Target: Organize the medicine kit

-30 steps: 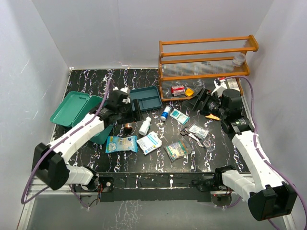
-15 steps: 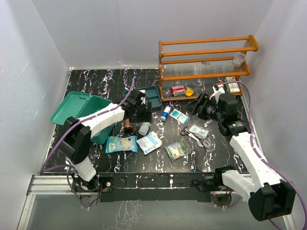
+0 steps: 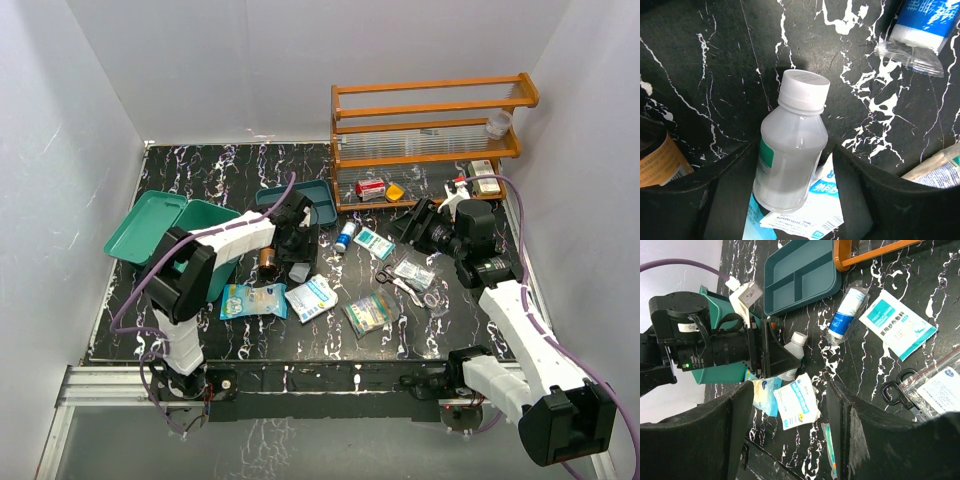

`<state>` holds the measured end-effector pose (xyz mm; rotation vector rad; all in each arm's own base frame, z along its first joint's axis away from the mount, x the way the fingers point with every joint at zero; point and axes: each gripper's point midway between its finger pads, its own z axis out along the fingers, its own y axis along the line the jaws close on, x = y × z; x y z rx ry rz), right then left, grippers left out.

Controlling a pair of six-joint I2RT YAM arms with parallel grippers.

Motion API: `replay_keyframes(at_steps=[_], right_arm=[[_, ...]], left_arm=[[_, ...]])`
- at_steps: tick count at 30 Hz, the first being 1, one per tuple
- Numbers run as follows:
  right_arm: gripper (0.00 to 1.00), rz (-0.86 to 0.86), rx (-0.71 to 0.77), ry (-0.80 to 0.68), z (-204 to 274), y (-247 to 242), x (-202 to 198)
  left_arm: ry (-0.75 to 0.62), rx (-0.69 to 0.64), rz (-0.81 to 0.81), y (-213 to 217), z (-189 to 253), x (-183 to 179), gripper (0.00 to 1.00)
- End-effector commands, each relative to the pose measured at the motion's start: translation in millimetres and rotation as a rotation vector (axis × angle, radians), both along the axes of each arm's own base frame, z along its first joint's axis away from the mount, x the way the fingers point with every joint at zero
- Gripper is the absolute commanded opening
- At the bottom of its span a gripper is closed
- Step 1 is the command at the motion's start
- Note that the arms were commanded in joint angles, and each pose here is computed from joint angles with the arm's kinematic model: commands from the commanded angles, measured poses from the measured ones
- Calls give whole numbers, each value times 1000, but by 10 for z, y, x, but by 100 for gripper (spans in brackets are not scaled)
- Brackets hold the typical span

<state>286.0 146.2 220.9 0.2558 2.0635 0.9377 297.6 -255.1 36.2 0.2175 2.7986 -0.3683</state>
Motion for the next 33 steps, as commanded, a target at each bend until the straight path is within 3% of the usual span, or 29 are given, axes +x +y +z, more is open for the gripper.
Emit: replay_keyframes(at_steps=[1,13,22,26,29,33], right_arm=[[58,-7,14,-65,137,7,31],[58,-19,24,-65,142,-3,16],[58,-10,33,-73,180,18,13],[58,-2,49,-71,199,43,14],[59,27,61,-92,291,95,4],[59,32,59,-127,403,110,-1]], left_arm=[[20,7,-29,-31,38,-13,59],[-18,13,-62,-35,108,53,39],[-317,-152,8,2,1354,176,38],[-458,-196,131,195,1860,230,38],[-571,-120,337,669,2123,286,39],[-633,-111,578,1248,2135,243,39]])
